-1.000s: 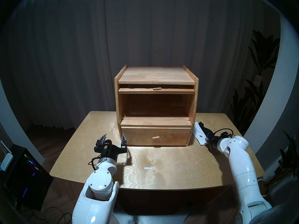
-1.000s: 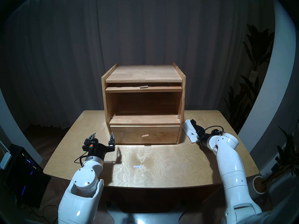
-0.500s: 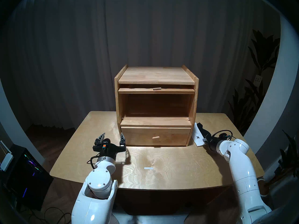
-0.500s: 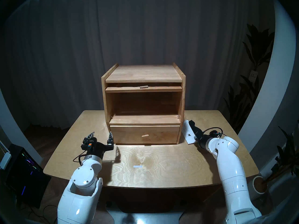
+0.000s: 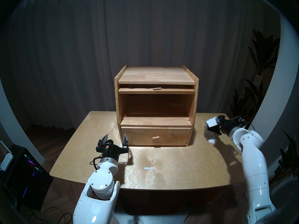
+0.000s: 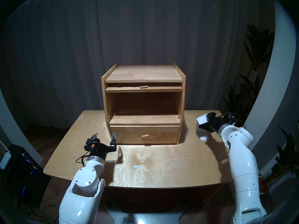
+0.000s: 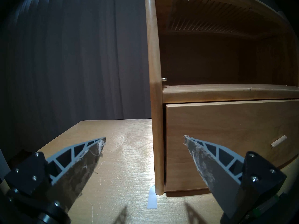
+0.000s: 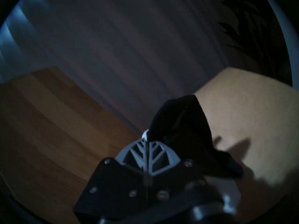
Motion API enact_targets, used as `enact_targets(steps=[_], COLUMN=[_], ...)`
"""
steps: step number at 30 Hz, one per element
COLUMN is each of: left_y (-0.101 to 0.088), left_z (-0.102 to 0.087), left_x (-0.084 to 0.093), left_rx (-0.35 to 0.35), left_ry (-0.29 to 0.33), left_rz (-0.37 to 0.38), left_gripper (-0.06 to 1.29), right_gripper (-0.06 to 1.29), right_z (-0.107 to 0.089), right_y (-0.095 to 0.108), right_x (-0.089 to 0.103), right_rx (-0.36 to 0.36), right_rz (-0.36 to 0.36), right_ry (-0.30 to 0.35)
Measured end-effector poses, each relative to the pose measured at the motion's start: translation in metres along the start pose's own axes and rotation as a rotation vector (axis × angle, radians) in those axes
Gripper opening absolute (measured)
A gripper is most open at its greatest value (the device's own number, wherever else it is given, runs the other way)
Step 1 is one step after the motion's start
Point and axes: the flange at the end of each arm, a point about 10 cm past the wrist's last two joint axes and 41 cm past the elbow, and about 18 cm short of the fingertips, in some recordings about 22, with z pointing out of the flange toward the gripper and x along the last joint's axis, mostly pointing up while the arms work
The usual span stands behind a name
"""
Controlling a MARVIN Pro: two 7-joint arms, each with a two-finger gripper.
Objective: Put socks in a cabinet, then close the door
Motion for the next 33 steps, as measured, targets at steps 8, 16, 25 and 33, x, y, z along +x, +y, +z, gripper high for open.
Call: enact_targets(steps=[8,16,25,33], left_y=[0.002,-0.003,-0.008,0.0], left_z=[-0.001,-0.005,-0.012,-0.016], left_x=[0.0,-0.001,-0.002,-0.001], left_rx=[-0.005,0.011,0.033,0.018], left_ry=[0.002,0.006,0.01,0.018], left_rz=[-0.004,-0.005,-0.008,-0.022], left_gripper=[1.24,1.24,1.24,1.24], right_gripper=[-0.03,-0.03,-0.03,-0.03], right_z=[-0.01,-0.028,-0.057,-0.08], right_y=[-0.045,-0.098,-0.13,-0.162], right_x=[0.017,0.028,0.026,0.001], right_rx=[0.203,0.443,0.633,0.802], right_rz=[-0.027,-0.042,-0.039,-0.02], right_ry=[0.075,0.142,0.166,0.097])
